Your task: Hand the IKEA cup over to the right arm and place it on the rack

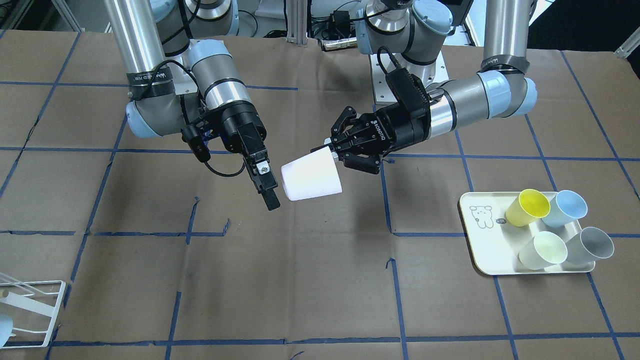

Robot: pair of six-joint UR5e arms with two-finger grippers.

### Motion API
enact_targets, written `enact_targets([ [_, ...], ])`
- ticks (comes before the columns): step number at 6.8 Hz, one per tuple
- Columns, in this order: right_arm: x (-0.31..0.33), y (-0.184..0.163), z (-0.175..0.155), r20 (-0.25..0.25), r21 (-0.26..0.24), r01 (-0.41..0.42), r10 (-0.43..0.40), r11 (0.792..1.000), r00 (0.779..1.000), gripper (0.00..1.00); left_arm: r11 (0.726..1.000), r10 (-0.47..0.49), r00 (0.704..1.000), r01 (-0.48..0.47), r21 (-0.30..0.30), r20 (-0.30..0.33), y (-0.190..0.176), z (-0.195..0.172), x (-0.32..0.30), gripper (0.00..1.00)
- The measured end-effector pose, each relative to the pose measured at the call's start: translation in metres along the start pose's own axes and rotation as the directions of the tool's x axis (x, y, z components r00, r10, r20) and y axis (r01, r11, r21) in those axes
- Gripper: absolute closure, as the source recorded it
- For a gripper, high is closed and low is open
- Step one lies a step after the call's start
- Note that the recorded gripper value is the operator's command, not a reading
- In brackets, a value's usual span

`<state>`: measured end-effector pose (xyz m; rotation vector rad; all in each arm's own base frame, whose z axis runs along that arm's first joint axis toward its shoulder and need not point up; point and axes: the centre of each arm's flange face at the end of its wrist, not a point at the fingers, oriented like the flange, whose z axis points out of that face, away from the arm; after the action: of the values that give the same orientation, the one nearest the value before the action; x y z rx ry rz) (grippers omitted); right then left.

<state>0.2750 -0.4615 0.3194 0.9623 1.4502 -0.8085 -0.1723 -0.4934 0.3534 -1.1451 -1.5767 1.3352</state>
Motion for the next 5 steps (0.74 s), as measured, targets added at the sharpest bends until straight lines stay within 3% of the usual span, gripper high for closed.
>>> enact_targets([
  [5, -0.006, 0.022, -0.001, 0.013, -0.04, -0.035, 0.035, 0.999, 0.999, 0.0, 1.0, -0.004, 1.0, 0.004, 0.002, 0.001, -0.002, 0.0, 0.001, 1.0],
])
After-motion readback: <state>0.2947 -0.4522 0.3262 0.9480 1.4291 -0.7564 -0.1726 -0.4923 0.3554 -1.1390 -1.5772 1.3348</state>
